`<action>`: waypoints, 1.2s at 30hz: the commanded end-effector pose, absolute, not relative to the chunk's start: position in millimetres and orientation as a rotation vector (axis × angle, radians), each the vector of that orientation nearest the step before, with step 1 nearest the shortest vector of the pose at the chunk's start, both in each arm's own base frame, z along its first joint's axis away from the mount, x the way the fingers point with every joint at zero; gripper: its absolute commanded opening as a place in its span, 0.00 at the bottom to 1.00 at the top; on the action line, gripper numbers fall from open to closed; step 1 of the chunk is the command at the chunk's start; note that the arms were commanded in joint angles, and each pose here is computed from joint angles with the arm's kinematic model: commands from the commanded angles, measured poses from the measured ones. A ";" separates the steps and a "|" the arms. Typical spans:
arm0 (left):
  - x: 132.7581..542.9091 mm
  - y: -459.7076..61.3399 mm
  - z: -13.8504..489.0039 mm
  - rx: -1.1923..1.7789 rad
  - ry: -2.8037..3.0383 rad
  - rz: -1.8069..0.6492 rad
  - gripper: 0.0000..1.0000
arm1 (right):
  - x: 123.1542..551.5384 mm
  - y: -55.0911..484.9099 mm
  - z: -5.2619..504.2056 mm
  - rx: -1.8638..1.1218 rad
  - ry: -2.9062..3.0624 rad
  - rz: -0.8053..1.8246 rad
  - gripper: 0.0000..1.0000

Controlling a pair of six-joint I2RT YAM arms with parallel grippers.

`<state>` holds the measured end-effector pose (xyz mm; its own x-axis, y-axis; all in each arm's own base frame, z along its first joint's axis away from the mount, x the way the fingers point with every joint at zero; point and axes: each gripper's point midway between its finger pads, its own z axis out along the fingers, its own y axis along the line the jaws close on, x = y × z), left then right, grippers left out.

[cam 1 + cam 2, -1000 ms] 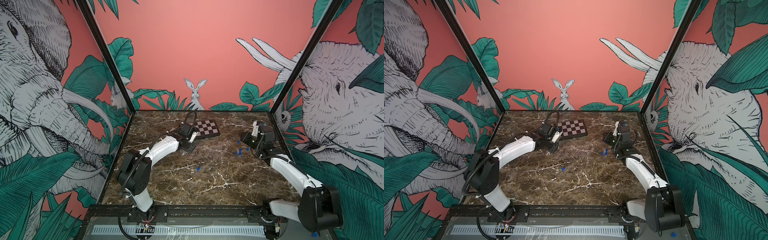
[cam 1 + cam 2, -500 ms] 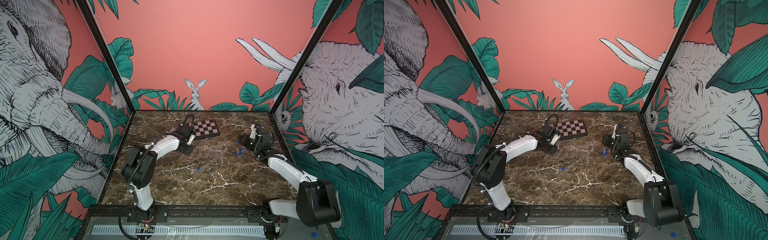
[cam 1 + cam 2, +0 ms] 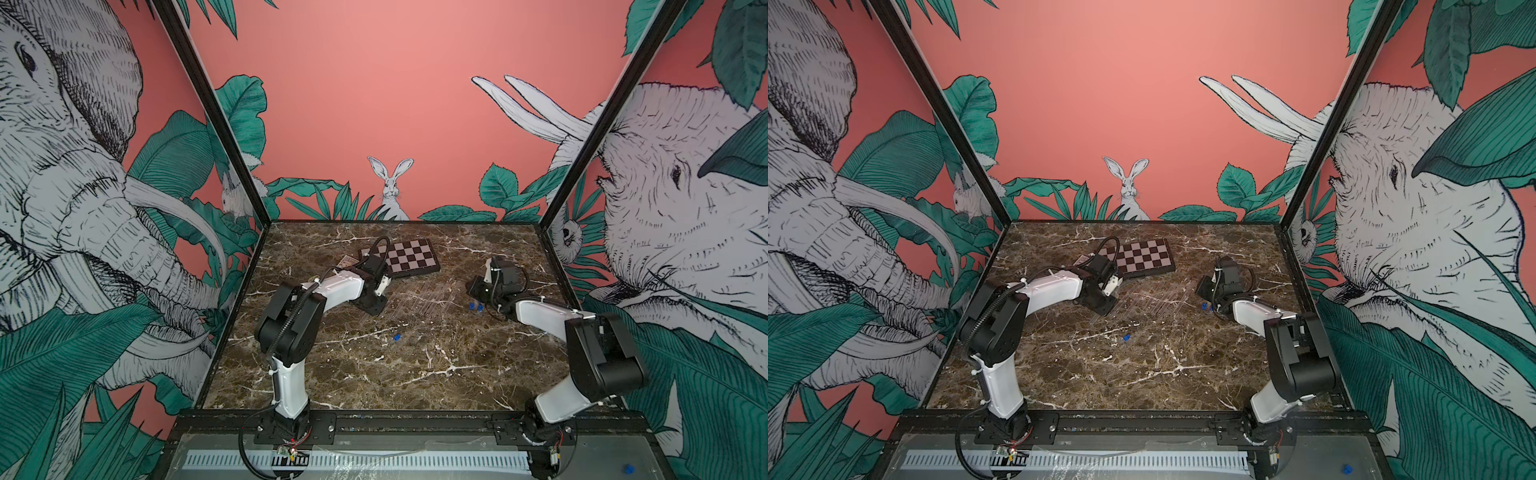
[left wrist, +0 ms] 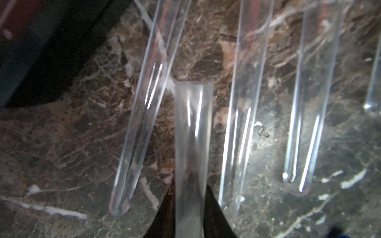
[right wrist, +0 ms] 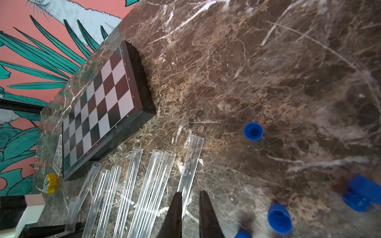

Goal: Remove stoppers from test tubes
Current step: Place the test tube at the center of the board, then place the stopper at the center of the board.

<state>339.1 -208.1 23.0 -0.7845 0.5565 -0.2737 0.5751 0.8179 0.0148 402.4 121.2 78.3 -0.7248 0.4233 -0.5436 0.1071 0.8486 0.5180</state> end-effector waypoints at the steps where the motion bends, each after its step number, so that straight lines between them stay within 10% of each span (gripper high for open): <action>1: 340.6 -211.4 29.4 0.877 2.733 -0.097 0.31 | 415.3 120.8 76.3 0.348 2.313 0.544 0.00; 23: 342.4 -215.3 47.9 0.942 2.657 -0.073 0.51 | 428.2 119.7 28.8 0.308 2.398 0.376 0.00; 29: 347.3 -226.5 94.1 0.956 2.498 -0.061 0.67 | 428.3 120.8 23.1 0.290 2.413 0.342 0.00; 33: 347.5 -232.8 128.1 0.950 2.390 -0.070 0.99 | 428.3 122.4 20.2 0.279 2.420 0.326 0.02; 36: 347.5 -233.9 148.1 0.932 2.334 -0.072 0.99 | 428.0 121.4 18.4 0.280 2.424 0.319 0.03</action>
<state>344.6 -233.9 121.8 -0.6009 0.6193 -0.5052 0.6529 0.7450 0.1368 429.8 123.3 27.4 -0.7425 0.3000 -0.5989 0.1099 0.9366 0.3328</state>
